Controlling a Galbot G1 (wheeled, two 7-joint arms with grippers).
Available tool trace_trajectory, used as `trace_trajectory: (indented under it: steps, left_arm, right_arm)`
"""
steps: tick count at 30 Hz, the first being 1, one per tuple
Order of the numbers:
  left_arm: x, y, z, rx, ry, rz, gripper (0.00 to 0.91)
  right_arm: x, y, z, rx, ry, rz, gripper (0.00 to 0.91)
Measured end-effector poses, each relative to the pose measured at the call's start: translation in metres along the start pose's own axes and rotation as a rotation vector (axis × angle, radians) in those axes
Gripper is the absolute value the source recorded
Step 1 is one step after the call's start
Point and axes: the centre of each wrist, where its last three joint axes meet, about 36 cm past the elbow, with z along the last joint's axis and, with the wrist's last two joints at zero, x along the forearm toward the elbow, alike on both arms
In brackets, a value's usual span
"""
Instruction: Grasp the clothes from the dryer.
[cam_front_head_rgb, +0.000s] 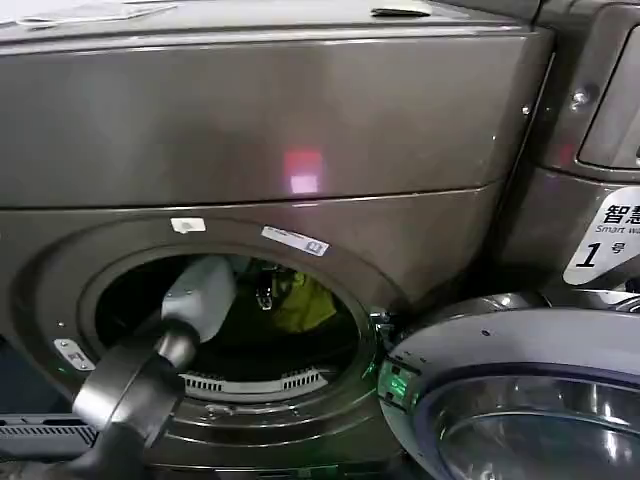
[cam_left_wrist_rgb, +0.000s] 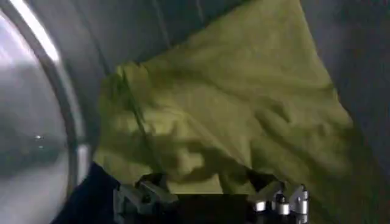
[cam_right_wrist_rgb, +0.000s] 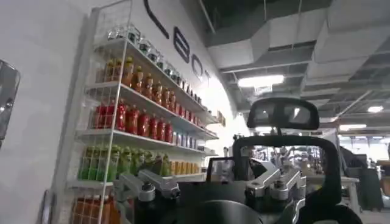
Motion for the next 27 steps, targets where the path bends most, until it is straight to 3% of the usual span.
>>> trace_trajectory:
  steps: [1, 2, 4, 5, 10, 18, 27]
  left_arm:
    - [0.000, 0.000, 0.000, -0.002, 0.002, 0.003, 0.694]
    - [-0.001, 0.000, -0.001, -0.004, 0.004, 0.007, 0.387]
    - [-0.001, -0.001, -0.001, -0.006, 0.007, 0.015, 0.148]
    - [-0.002, -0.001, -0.001, -0.007, 0.008, 0.018, 0.102]
    - [-0.005, -0.004, 0.000, -0.006, 0.009, 0.029, 0.034]
    - [-0.003, -0.002, 0.001, 0.005, -0.003, 0.036, 0.000]
    - [-0.005, -0.010, 0.012, 0.164, -0.144, -0.075, 0.000]
  right_arm:
    - [0.000, 0.000, 0.000, 0.001, 0.000, 0.000, 0.907]
    - [0.000, 0.000, 0.000, 0.001, 0.000, 0.000, 0.907]
    - [0.000, 0.000, 0.000, 0.001, 0.000, 0.000, 0.907]
    - [0.000, 0.000, 0.000, 0.002, 0.000, 0.000, 0.907]
    - [0.000, 0.000, -0.001, 0.003, -0.001, 0.000, 0.907]
    - [0.000, 0.001, 0.000, 0.004, 0.000, -0.002, 0.907]
    - [-0.001, 0.004, 0.002, -0.001, 0.004, -0.009, 0.907]
